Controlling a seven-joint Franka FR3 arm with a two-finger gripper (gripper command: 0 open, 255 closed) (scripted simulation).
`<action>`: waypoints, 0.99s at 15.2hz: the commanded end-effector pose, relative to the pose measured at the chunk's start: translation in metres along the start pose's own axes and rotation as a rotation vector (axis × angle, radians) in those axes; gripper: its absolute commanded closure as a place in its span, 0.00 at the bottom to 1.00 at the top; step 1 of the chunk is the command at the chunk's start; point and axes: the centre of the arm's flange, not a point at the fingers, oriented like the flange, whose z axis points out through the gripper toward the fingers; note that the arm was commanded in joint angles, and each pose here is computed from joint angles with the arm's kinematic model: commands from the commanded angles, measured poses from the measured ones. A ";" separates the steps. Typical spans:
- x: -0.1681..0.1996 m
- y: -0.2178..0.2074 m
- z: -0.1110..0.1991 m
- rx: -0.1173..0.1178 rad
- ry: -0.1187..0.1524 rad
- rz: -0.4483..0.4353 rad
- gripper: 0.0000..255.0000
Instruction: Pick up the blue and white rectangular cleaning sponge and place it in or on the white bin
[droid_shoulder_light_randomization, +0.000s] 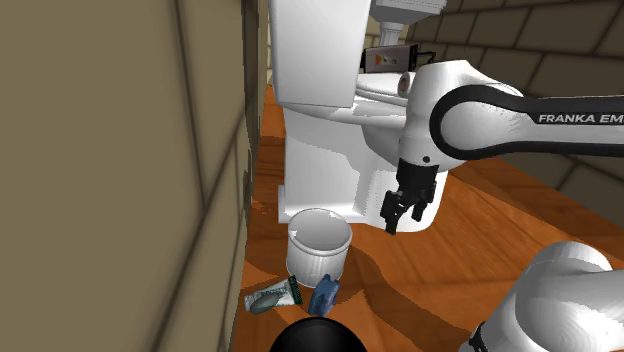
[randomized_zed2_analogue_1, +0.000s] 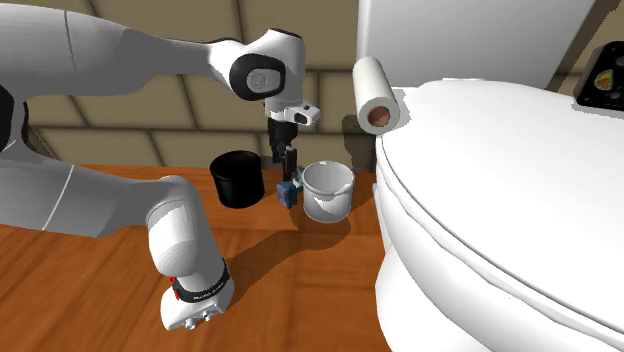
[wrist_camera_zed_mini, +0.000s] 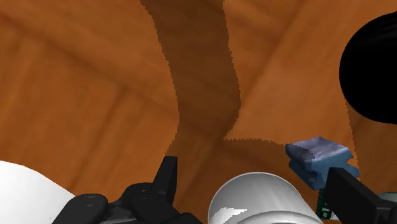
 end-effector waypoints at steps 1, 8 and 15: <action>-0.002 -0.016 0.020 0.012 0.021 0.108 0.00; 0.008 -0.073 0.088 0.047 0.088 0.453 0.00; 0.040 -0.125 0.153 0.083 0.155 0.798 0.00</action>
